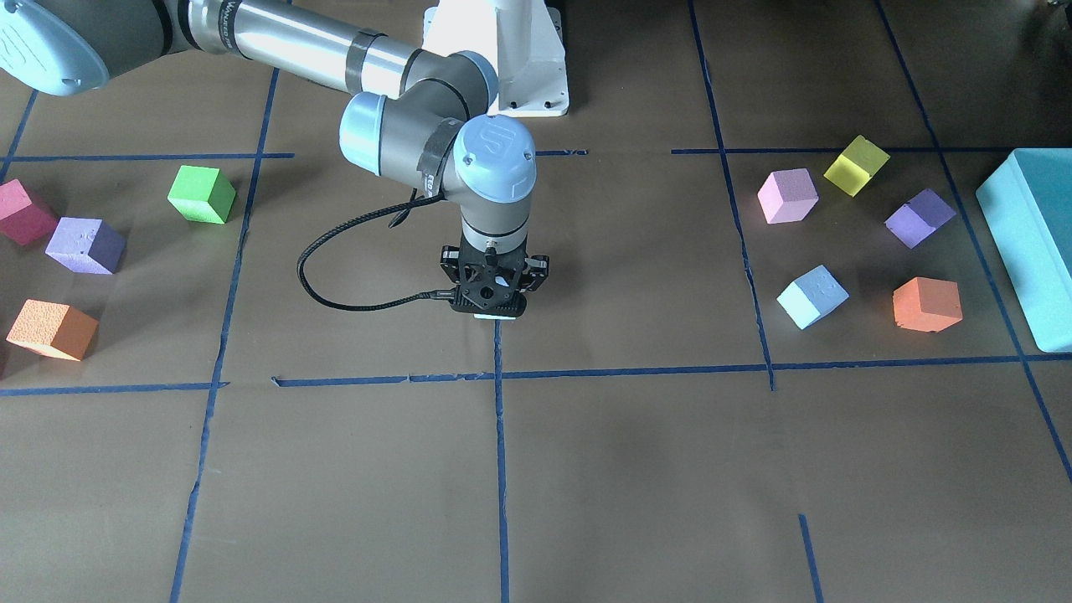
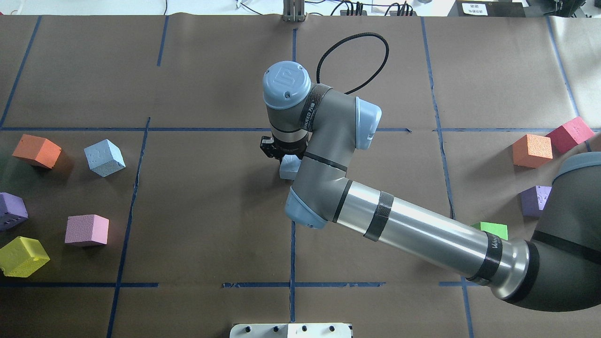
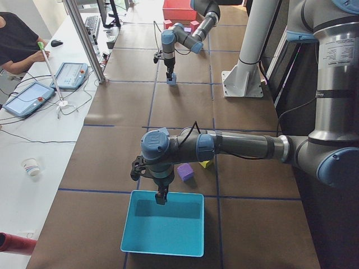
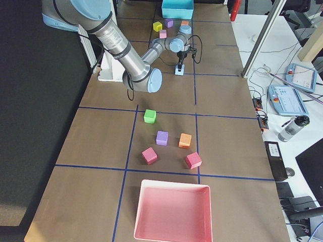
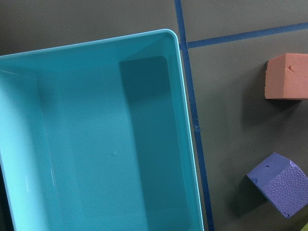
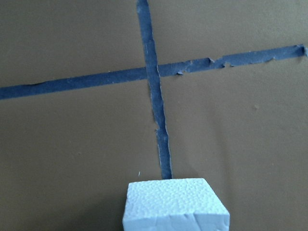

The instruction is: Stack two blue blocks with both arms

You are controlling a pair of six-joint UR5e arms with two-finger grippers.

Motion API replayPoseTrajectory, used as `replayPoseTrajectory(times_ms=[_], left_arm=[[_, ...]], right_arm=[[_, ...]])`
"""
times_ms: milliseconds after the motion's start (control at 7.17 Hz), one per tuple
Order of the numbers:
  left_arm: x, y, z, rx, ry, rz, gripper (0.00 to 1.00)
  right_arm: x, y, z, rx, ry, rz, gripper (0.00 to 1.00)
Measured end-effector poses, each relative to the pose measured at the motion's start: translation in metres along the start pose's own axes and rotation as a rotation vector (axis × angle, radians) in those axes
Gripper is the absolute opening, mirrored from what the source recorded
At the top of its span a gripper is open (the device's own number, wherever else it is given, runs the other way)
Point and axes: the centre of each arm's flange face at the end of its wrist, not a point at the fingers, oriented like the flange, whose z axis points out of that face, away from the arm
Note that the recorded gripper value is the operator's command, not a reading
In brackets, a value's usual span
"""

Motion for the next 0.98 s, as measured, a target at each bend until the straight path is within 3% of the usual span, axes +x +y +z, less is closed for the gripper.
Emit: replayPoseTrajectory(times_ms=[558,977], left_arm=[[0.000,0.000,0.000,0.001,0.000,0.000,1.00],[0.001,0.000,-0.002,0.003,0.000,0.002,1.00]], right_arm=[[-0.009,0.003,-0.008,0.002,-0.014,-0.001,1.00],[-0.009,0.005,-0.077,0.021,-0.027,0.022,1.00]])
